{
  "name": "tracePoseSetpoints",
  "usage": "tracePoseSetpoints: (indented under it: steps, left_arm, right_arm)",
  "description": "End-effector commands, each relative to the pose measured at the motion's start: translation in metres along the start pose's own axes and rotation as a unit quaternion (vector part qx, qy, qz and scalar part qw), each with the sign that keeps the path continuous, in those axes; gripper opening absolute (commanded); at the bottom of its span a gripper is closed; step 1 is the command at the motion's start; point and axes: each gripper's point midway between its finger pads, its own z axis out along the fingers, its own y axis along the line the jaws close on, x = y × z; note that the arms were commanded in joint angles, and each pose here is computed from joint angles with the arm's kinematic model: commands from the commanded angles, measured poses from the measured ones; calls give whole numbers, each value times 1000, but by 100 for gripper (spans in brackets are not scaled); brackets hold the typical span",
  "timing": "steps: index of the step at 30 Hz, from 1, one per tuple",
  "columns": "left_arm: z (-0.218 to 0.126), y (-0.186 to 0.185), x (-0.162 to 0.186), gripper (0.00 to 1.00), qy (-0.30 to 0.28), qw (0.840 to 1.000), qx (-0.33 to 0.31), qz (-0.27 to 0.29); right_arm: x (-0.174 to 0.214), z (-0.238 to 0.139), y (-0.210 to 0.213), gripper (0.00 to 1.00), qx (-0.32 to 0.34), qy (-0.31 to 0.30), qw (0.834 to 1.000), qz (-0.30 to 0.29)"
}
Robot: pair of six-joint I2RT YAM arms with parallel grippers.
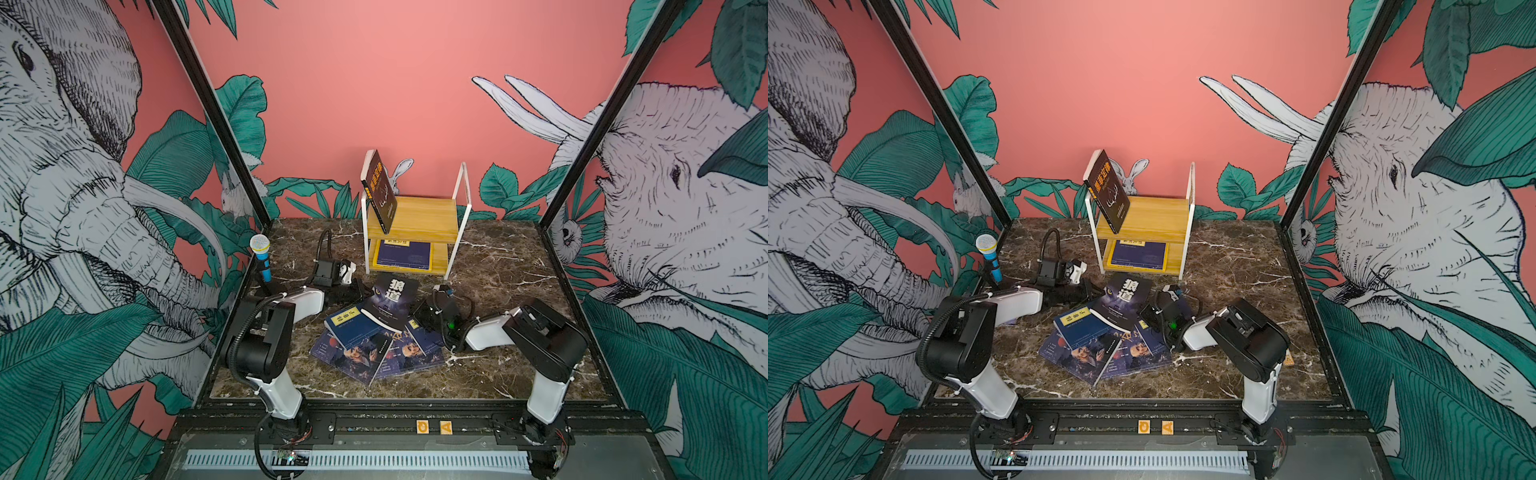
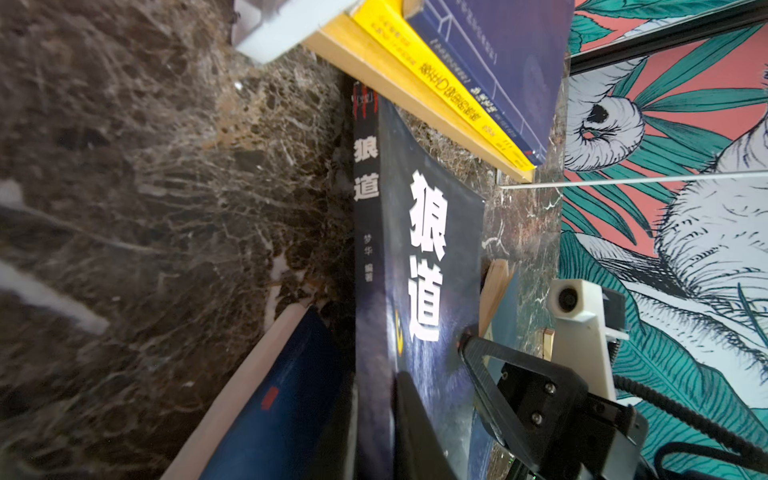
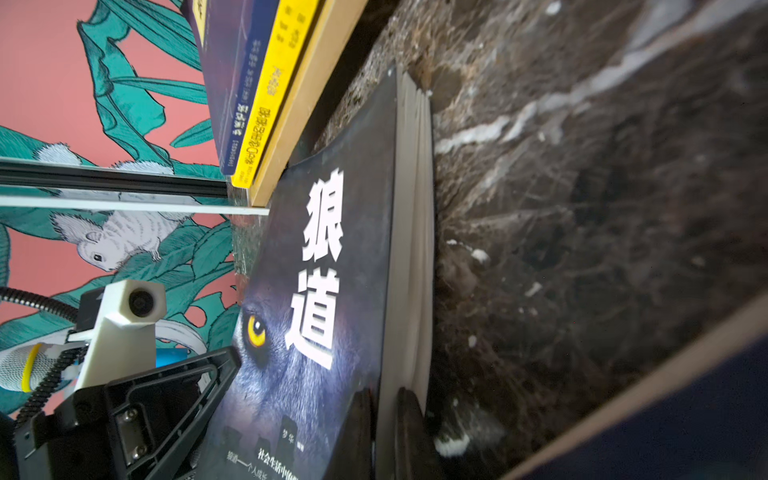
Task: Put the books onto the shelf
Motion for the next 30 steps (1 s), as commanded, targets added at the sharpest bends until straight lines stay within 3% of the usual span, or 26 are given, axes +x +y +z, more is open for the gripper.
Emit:
tracePoseSetpoints:
  steps: [1, 6, 13, 17, 19, 25, 30]
  left_arm:
    - [-5, -36, 10, 10, 17, 998, 61, 27]
    - [-11, -43, 16, 0, 17, 997, 67, 25]
    - [-40, -57, 23, 0, -20, 996, 71, 45]
    - [-63, -67, 30, 0, -43, 995, 72, 61]
    - [-74, -72, 34, 0, -51, 994, 76, 68]
    - [-115, -81, 36, 0, -84, 990, 85, 71]
    - [-151, -78, 28, 0, -148, 982, 98, 60]
  right_arm:
    - [23, -10, 43, 0, -61, 41, 997, -7]
    - [28, -13, 49, 0, -71, 43, 997, -8]
    - [28, -26, 48, 1, -65, 39, 997, -21]
    - [26, -36, 46, 29, -65, 31, 997, -25]
    - [25, -41, 44, 32, -56, 32, 997, -29]
    - [16, -72, 63, 41, -37, 7, 992, -122]
    - [6, -98, 89, 54, -26, -27, 976, -216]
